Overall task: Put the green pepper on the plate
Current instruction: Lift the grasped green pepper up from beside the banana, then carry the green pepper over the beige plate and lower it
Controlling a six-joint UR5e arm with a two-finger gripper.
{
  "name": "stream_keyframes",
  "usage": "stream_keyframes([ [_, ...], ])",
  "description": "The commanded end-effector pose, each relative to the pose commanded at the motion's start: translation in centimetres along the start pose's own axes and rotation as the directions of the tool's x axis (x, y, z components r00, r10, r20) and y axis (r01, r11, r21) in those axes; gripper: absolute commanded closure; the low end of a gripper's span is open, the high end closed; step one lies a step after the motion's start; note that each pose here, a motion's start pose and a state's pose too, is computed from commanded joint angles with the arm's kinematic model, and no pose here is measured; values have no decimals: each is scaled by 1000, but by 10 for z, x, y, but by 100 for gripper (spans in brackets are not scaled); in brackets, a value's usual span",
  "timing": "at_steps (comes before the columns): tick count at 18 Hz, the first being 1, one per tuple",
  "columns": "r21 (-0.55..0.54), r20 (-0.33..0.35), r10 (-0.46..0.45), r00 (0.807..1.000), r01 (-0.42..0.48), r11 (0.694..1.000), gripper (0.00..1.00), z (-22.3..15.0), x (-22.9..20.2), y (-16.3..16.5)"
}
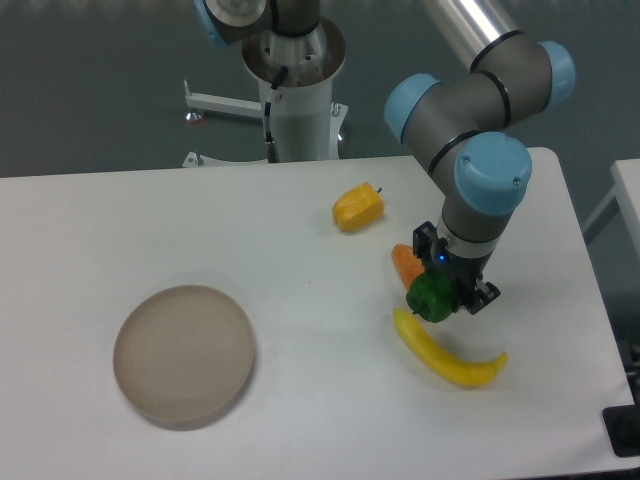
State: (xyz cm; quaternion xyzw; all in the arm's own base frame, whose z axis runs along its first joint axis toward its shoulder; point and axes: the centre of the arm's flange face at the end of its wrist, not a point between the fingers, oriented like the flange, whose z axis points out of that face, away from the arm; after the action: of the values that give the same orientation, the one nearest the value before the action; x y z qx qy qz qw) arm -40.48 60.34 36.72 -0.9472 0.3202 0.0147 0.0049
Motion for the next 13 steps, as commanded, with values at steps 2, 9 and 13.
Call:
stream_keyframes([
  [2, 3, 0, 0, 1000, 0, 1000, 100, 1, 0, -1],
  [9, 62, -54, 11, 998, -8, 998, 100, 15, 45, -90],
  [13, 103, -118, -89, 989, 101, 990, 100, 26, 90, -159],
])
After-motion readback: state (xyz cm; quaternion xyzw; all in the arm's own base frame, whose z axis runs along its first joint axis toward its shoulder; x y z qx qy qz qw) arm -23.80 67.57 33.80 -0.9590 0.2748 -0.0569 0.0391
